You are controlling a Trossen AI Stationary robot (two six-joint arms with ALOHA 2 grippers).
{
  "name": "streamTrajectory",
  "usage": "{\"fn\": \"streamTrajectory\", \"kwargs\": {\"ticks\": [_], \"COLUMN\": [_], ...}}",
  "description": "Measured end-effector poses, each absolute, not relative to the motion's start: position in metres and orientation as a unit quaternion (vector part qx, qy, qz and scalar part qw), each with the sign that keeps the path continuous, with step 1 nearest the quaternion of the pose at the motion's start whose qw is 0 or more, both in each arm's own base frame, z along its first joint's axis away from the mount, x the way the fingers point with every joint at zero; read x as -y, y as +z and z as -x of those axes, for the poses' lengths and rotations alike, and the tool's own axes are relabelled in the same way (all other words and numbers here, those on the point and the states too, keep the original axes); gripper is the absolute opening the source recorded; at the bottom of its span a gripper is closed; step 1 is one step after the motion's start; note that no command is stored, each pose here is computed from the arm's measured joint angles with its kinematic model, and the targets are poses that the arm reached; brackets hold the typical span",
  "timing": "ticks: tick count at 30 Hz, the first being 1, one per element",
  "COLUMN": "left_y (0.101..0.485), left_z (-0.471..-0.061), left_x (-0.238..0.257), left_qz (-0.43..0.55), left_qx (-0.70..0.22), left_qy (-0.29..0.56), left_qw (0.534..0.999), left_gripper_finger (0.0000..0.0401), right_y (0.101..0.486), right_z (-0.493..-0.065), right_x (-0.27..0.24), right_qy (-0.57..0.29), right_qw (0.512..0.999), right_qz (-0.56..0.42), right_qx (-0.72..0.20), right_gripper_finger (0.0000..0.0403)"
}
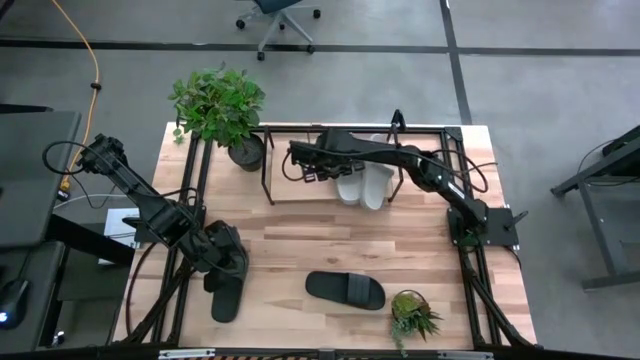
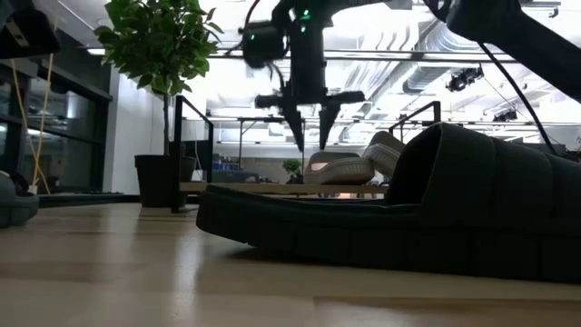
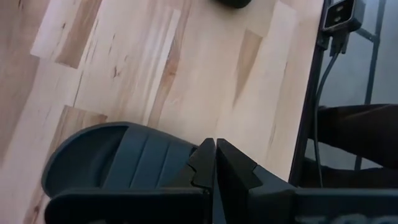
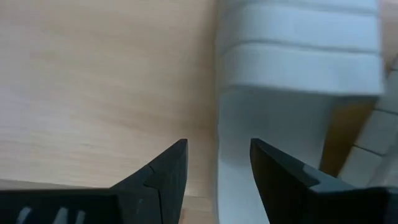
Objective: Pick and place slides into the shelf
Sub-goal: Adjust the slippers on the shelf
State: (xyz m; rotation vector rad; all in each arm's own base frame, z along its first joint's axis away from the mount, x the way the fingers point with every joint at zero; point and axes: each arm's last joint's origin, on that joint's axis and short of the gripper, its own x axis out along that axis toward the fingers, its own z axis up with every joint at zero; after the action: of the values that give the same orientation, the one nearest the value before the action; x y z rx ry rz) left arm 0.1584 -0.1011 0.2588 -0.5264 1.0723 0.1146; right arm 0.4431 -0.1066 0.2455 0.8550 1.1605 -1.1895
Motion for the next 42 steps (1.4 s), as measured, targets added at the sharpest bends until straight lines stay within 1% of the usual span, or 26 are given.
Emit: {"fn": "streamTrajectory", "kwargs": {"ticks": [4,7,10,13,20,27,37,42], "left_y": [0.259,0.260,0.260,0.260,0.260,0.260,0.260,0.260], "left_z": [-0.157,-0.156,-0.156,-0.156,-0.156,-0.156,-0.156,-0.156], "left_x": [0.100,0.099,0.098,0.098,0.098,0.098,0.098,0.099], "left_qz": [0.246,0.242,0.241,0.241,0.239,0.241,0.246,0.249], "left_qx": [-0.502,-0.503,-0.500,-0.499,-0.499,-0.499,-0.499,-0.498], "left_qy": [0.058,0.063,0.066,0.066,0.068,0.068,0.069,0.070], "left_qw": [0.827,0.827,0.829,0.830,0.830,0.830,0.828,0.827], "left_gripper_finger": [0.0005,0.0005,0.0005,0.0005,0.0005,0.0005,0.0005,0.0005], "right_y": [0.235,0.235,0.236,0.236,0.236,0.237,0.235,0.236], "right_z": [-0.448,-0.451,-0.451,-0.450,-0.452,-0.456,-0.449,-0.448], "right_x": [0.107,0.105,0.104,0.108,0.110,0.112,0.110,0.113], "right_qy": [-0.514,-0.523,-0.537,-0.533,-0.538,-0.536,-0.531,-0.540], "right_qw": [0.596,0.609,0.610,0.606,0.613,0.631,0.607,0.606], "right_qz": [-0.361,-0.347,-0.339,-0.348,-0.345,-0.345,-0.344,-0.335], "right_qx": [-0.499,-0.485,-0.474,-0.476,-0.465,-0.443,-0.482,-0.479], "right_gripper_finger": [0.0165,0.0165,0.0165,0.0165,0.0165,0.0165,0.0165,0.0165]}}
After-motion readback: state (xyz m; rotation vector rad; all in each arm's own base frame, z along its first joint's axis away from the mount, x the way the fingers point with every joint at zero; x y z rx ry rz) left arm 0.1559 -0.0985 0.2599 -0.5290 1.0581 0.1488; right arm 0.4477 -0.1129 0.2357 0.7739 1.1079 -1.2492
